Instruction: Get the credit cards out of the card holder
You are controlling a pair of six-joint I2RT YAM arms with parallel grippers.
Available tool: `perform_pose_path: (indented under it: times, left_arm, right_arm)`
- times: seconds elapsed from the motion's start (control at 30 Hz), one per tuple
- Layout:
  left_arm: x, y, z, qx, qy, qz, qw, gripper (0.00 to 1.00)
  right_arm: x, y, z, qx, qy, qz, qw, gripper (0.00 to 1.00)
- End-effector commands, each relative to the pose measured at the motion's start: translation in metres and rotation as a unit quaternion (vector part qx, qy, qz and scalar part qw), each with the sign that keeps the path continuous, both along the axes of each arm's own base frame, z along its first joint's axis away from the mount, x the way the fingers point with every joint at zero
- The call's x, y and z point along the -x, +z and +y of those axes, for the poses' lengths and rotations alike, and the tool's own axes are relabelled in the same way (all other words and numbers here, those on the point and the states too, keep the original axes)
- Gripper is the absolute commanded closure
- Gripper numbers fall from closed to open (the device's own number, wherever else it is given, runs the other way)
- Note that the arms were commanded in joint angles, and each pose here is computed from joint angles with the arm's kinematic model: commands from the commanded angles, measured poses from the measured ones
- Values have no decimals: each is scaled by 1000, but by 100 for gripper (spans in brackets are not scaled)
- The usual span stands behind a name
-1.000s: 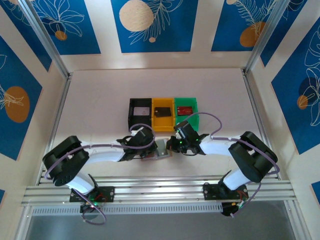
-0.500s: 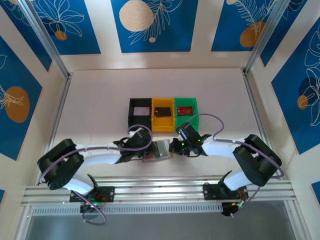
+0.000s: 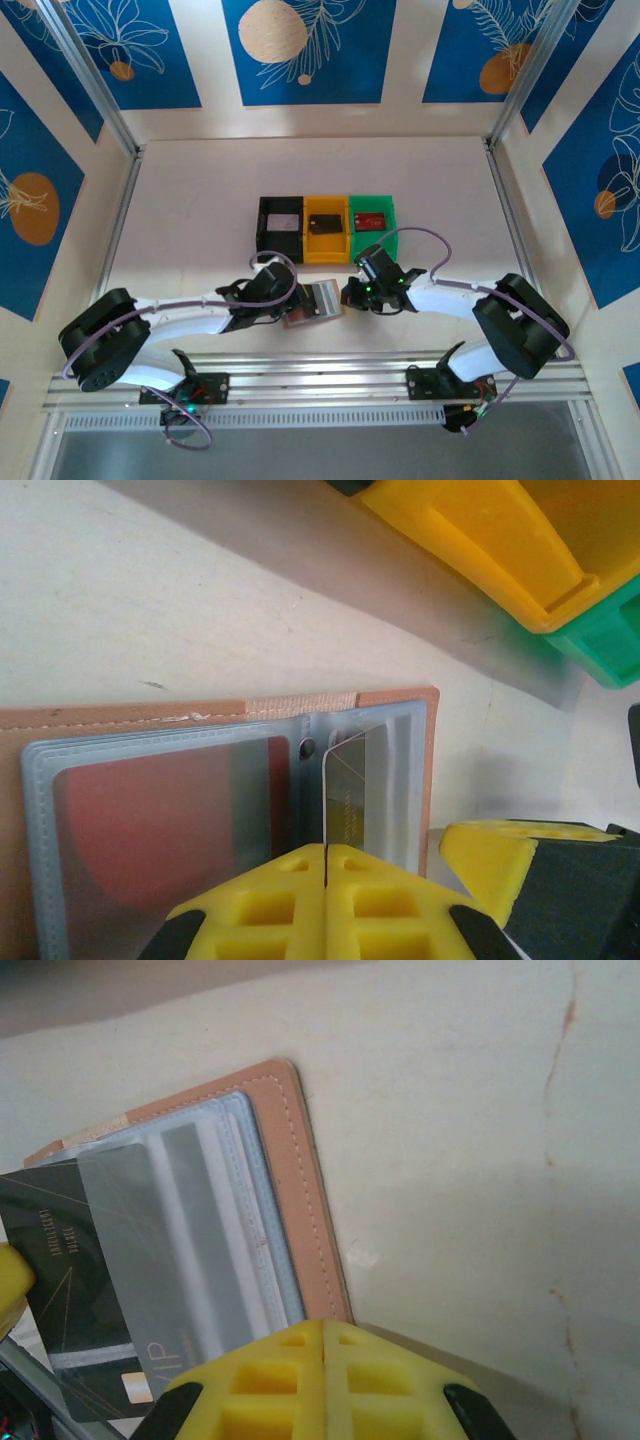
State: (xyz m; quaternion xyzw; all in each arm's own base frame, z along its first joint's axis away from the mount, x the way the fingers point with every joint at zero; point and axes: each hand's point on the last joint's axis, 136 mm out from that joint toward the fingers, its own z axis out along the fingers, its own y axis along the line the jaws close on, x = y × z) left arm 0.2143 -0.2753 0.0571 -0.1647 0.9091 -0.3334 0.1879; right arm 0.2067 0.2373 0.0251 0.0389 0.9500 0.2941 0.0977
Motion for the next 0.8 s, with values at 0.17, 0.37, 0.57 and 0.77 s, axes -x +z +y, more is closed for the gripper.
perform_pose_path:
  times: [0.17,0.37,0.57,0.77]
  left_arm:
    - [3,13,-4,4,-45,-34,998,100]
    - [4,16,10,-18,-47,-41,998,100]
    - [4,25,21,-12,-52,-53,997,100]
    - [11,45,13,8,-117,-81,990,100]
  right_arm:
    - [6,12,-2,-10,19,-11,1000,96]
    - [6,23,-1,-19,30,-24,999,96]
    - [10,42,8,-54,55,-38,996,96]
    - [24,71,28,-128,122,-74,981,81]
